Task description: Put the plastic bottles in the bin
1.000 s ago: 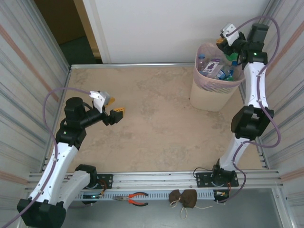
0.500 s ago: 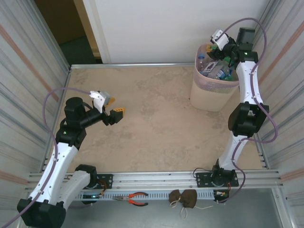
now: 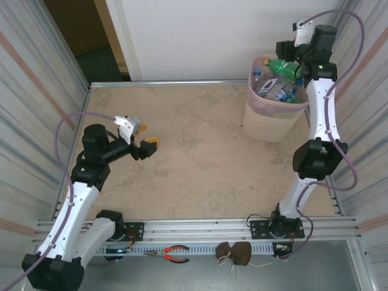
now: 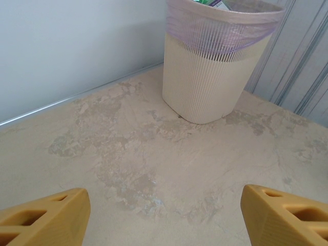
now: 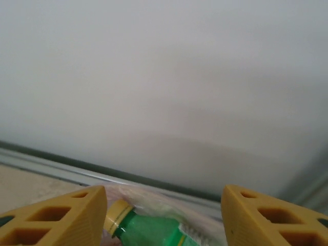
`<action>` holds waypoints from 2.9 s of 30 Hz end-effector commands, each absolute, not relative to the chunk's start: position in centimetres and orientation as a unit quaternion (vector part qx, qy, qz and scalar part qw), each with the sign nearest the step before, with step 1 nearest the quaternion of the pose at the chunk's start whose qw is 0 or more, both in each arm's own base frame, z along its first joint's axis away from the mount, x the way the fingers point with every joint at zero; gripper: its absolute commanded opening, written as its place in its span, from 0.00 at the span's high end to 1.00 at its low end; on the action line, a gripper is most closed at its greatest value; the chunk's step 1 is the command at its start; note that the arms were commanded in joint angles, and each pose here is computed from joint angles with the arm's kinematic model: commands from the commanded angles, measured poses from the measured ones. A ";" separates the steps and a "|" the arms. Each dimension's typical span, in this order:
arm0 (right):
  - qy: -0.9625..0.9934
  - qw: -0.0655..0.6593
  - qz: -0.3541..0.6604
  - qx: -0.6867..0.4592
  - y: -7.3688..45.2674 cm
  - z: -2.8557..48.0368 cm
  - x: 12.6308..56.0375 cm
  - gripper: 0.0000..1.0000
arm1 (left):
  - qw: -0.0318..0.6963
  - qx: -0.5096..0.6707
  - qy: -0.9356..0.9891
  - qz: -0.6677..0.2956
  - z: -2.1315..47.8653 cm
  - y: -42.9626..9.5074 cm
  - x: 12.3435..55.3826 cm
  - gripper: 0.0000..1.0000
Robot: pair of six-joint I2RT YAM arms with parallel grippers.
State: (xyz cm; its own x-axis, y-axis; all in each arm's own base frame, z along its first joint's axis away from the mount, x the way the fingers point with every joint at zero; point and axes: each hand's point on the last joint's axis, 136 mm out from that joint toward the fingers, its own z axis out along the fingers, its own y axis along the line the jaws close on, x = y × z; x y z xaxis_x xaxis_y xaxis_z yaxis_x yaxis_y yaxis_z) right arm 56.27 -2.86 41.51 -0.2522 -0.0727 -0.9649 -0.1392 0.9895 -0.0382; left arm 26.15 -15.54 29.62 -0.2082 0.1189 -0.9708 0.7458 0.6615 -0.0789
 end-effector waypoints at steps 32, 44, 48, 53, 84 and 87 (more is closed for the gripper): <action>0.845 0.530 0.025 0.070 -3.7 37.5 53.5 0.48 | 0.568 0.302 0.712 -0.283 30.8 -15.4 25.8 0.23; 0.844 0.531 0.022 0.076 -2.9 36.4 42.7 0.41 | 0.546 0.246 0.761 -0.250 29.4 -13.8 27.3 0.22; 0.845 0.529 0.030 0.071 -2.2 35.3 38.0 0.31 | 0.531 0.189 0.788 -0.247 28.2 -12.9 28.3 0.19; 0.844 0.531 0.043 0.064 -1.2 33.0 33.4 0.15 | 0.535 0.139 0.800 -0.234 26.9 -11.8 29.3 0.01; 0.820 0.571 -0.035 -0.010 1.3 11.1 37.8 0.01 | 0.581 0.065 0.810 0.038 12.6 -2.6 35.1 0.01; 0.822 0.569 -0.029 -0.002 0.8 10.3 38.4 0.01 | 0.601 0.055 0.798 0.002 12.9 -2.1 36.1 0.01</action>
State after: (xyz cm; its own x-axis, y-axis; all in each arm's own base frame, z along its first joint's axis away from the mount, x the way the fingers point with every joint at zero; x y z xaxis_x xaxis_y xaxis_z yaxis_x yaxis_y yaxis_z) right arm 36.52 1.28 7.85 -0.4516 -0.0276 -0.8918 0.0129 0.9992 -0.0375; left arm 34.28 -1.72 9.35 -0.4337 0.1118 -0.8941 0.0404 0.9937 0.1047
